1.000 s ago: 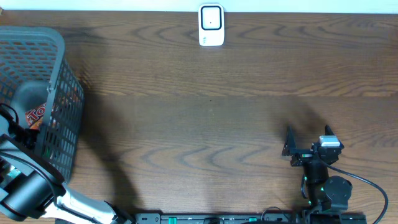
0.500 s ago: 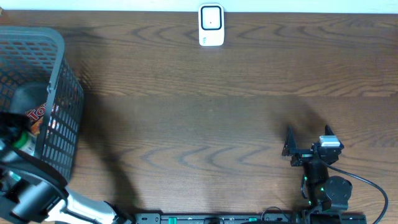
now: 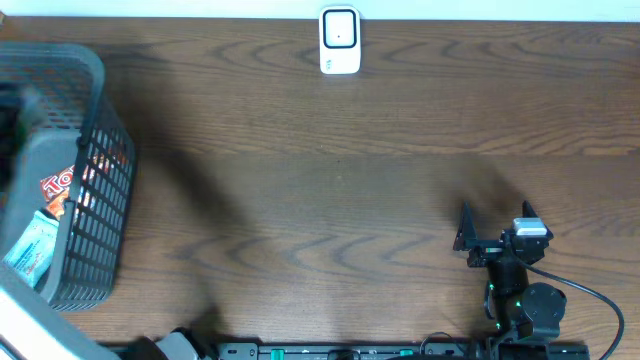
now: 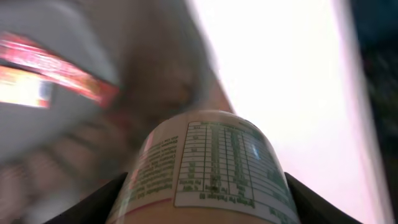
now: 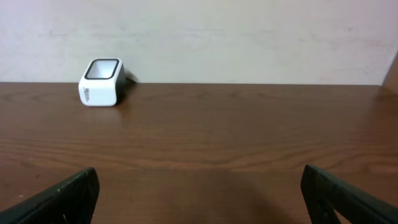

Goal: Scan the item barcode
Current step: 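Lift the bottle out and hold it under the white scanner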

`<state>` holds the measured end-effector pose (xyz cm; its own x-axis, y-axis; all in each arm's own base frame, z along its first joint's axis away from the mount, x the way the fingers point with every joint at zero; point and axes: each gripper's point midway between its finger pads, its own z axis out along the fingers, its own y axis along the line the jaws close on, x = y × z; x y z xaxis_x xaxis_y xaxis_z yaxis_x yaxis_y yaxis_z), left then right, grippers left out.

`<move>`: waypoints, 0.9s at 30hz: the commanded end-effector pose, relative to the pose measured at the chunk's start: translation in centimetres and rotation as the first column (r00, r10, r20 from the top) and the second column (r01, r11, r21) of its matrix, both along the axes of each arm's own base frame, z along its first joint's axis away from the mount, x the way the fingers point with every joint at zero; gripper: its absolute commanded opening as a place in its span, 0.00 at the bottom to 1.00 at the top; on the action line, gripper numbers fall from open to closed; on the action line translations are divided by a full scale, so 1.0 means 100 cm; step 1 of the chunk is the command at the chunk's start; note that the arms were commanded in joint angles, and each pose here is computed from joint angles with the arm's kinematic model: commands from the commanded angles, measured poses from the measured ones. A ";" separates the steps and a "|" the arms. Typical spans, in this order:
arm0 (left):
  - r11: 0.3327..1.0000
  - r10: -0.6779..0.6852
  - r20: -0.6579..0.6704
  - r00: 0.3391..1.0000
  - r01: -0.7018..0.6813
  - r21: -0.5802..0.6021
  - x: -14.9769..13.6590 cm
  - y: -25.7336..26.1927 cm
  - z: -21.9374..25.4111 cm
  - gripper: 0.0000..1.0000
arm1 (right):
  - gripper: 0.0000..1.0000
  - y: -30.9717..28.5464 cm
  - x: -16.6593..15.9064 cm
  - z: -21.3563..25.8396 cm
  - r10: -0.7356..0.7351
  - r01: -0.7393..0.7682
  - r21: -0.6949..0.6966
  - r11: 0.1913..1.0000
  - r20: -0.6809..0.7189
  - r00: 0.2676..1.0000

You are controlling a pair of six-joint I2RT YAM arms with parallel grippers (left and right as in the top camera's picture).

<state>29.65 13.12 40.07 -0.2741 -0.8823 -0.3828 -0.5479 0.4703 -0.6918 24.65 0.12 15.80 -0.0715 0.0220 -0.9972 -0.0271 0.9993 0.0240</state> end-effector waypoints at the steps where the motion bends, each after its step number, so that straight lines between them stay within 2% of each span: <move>1: 0.978 -0.200 0.049 0.979 0.203 -0.052 0.016 -0.070 0.012 0.68 | 0.99 -0.001 0.000 -0.002 -0.004 0.004 0.014 1.000 -0.005 1.000; 7: 0.939 -0.336 -0.154 0.929 0.343 0.021 0.036 -0.160 -0.031 0.68 | 0.99 -0.001 0.000 -0.002 -0.004 0.004 0.014 1.000 -0.005 1.000; 14: 0.915 -0.305 -0.435 0.847 0.386 0.112 0.051 -0.238 -0.116 0.68 | 0.99 -0.001 0.000 -0.002 -0.004 0.004 0.014 1.000 -0.005 1.000; 22: 0.808 -0.362 -0.704 0.611 0.582 0.089 0.052 -0.315 -0.234 0.68 | 0.99 -0.001 0.000 -0.002 -0.004 0.004 0.014 1.000 -0.005 1.000; 27: 0.753 -0.384 -0.805 0.453 0.658 0.011 0.042 -0.342 -0.296 0.70 | 0.99 -0.001 0.000 -0.002 -0.004 0.004 0.014 1.000 -0.005 1.000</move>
